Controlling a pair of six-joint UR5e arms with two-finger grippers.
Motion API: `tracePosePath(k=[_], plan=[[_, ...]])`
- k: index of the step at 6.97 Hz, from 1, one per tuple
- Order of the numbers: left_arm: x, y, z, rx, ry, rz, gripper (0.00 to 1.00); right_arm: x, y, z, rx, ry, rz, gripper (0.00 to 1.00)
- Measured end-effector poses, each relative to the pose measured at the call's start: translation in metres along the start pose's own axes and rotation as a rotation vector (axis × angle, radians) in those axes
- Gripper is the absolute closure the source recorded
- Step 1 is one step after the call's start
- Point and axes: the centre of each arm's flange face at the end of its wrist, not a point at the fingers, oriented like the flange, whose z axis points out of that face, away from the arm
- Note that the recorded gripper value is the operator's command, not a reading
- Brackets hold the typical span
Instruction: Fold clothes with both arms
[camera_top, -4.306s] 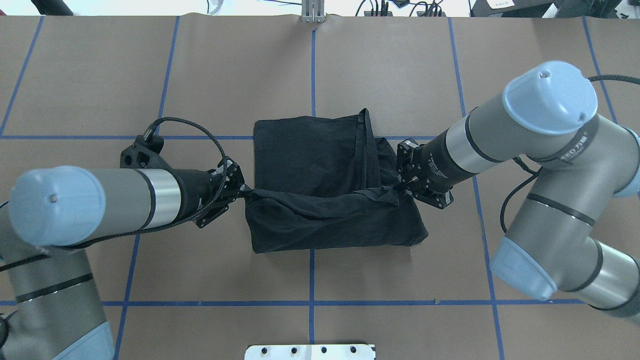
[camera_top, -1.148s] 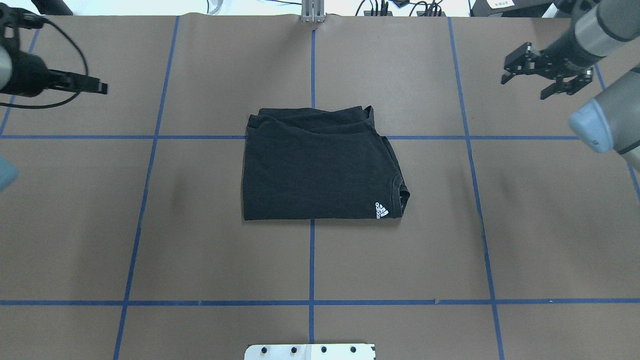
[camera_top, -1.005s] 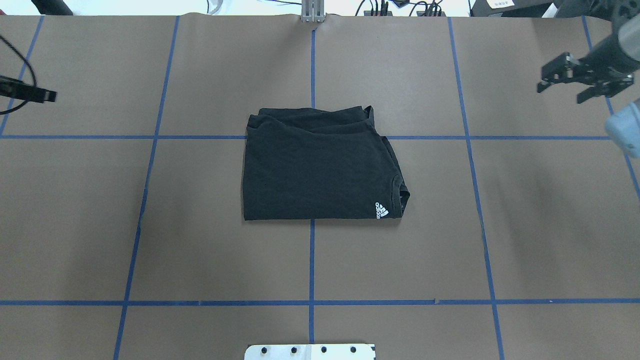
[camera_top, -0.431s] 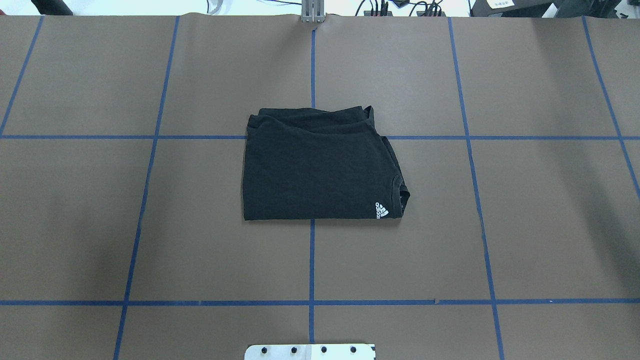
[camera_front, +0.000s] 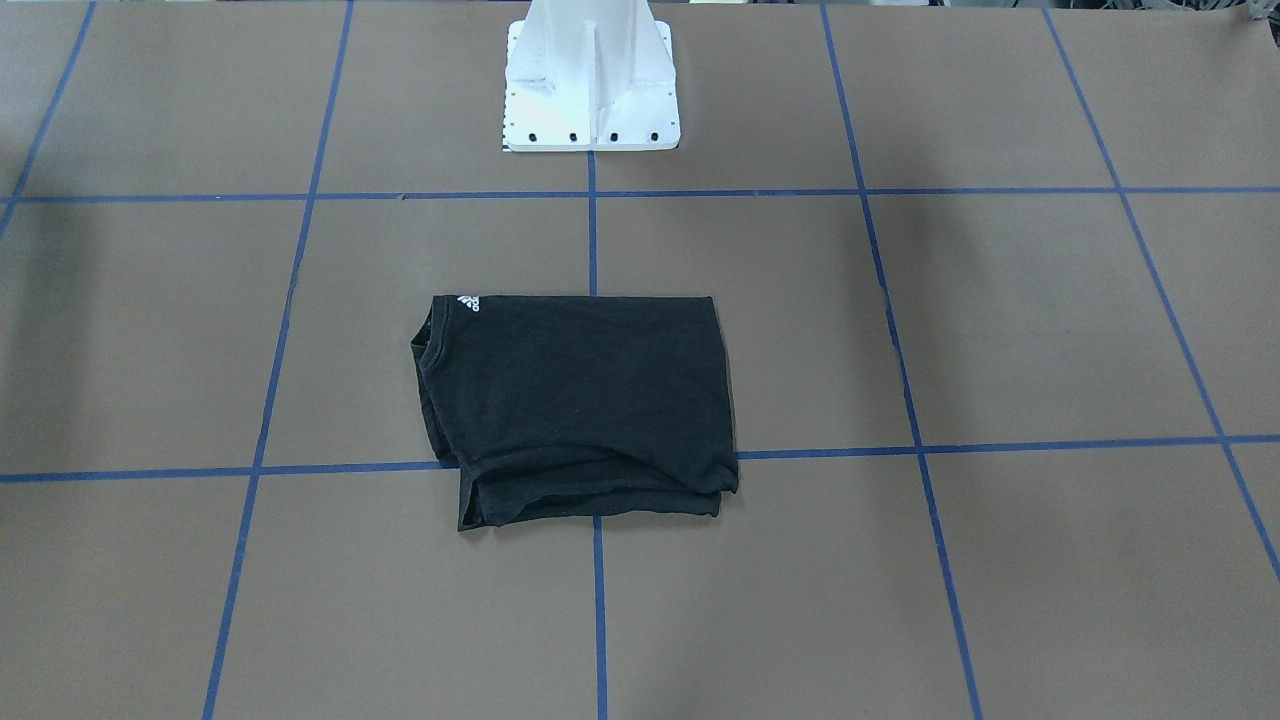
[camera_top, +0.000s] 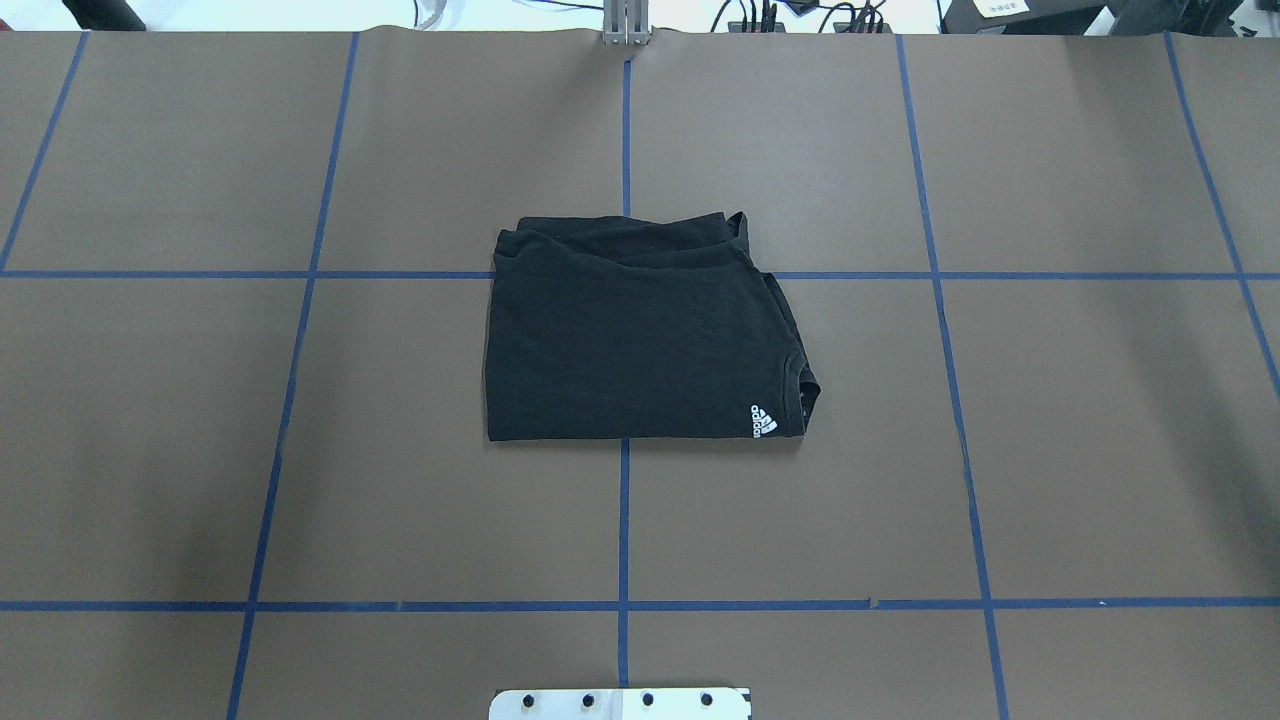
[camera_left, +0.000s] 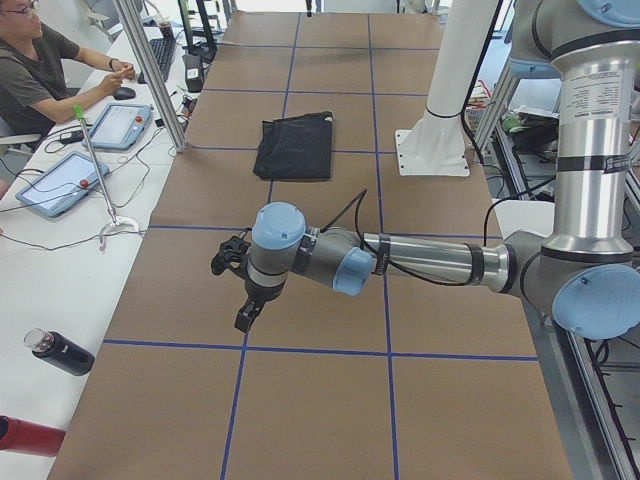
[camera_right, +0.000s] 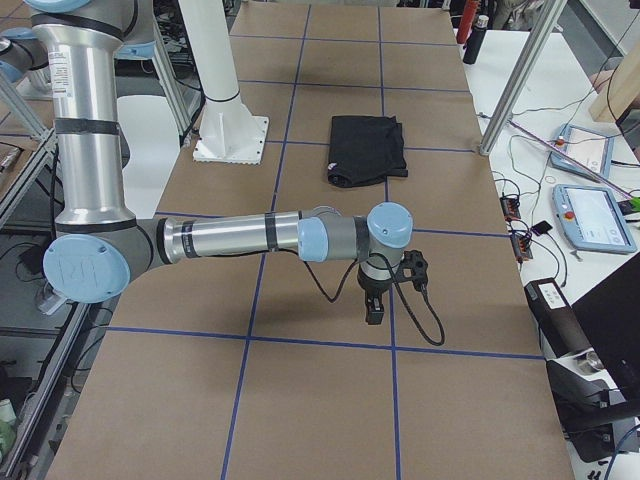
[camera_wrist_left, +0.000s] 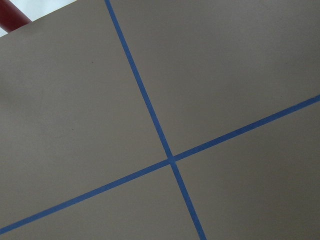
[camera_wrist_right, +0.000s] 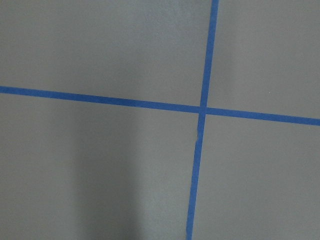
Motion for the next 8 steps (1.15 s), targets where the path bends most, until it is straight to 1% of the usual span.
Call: tracePosePath(k=[2,3,5,8], plan=[[-0.003,-0.009,0.006,-0.001,0.005,-0.092,0.0,-0.012,0.015,-0.015,-0.005,0.0,0.004,0.0],[-0.003,-0.014,0.007,0.0,0.007,-0.109,0.0,-0.014,0.018,-0.017,-0.006,-0.003,0.008,0.0],[0.0,-0.019,0.005,0.006,0.008,-0.112,0.0,-0.017,0.019,-0.021,0.003,-0.001,0.003,0.0],[0.001,-0.006,0.01,-0.016,0.021,-0.131,0.0,-0.016,0.018,-0.019,0.003,0.004,0.004,0.0]])
